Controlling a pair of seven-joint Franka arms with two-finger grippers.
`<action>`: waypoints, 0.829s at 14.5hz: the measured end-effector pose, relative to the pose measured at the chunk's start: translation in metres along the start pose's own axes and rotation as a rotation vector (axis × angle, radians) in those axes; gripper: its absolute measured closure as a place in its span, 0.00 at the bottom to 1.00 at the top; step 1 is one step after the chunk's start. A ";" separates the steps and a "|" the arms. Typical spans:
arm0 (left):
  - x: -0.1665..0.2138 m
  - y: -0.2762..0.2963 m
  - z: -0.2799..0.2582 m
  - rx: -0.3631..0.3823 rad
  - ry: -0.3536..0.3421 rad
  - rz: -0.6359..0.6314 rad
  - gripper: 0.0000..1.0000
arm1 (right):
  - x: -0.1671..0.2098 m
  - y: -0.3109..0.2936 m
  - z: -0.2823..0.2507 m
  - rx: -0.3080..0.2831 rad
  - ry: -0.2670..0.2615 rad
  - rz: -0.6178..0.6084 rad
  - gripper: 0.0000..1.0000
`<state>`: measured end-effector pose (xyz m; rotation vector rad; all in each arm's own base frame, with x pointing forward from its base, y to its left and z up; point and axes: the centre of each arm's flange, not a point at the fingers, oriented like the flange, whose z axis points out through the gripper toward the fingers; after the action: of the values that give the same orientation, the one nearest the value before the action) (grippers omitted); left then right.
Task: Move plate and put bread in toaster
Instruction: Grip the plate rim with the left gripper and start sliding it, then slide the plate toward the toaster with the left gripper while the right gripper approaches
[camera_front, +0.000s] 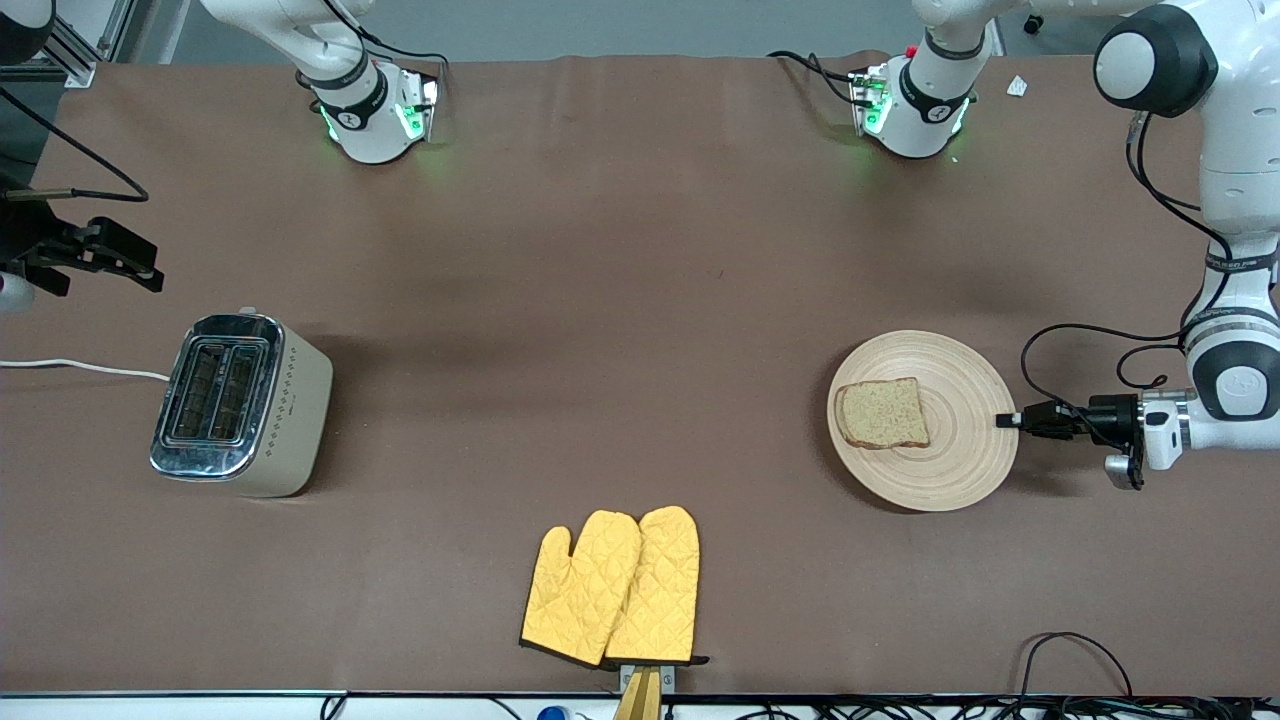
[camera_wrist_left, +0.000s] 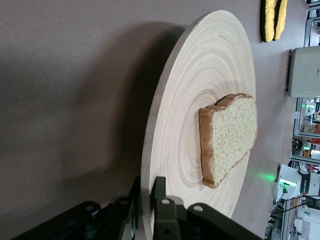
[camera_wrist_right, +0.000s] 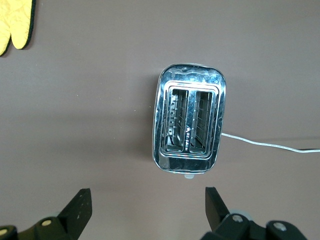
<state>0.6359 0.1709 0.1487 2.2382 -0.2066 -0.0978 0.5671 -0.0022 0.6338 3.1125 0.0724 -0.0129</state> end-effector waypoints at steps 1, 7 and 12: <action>0.001 0.001 0.000 0.000 0.001 0.003 0.88 | 0.000 0.001 0.000 0.000 0.000 0.002 0.00; 0.034 0.056 0.038 -0.125 -0.024 -0.035 0.90 | 0.000 0.002 0.000 0.000 -0.001 0.004 0.00; 0.085 0.148 0.125 -0.189 -0.020 -0.023 0.90 | 0.000 0.005 0.000 0.000 -0.001 0.009 0.00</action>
<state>0.6851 -0.0317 0.1865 2.0519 -0.1750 -0.1468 0.5671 -0.0071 0.6336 3.1124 0.0581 -0.0137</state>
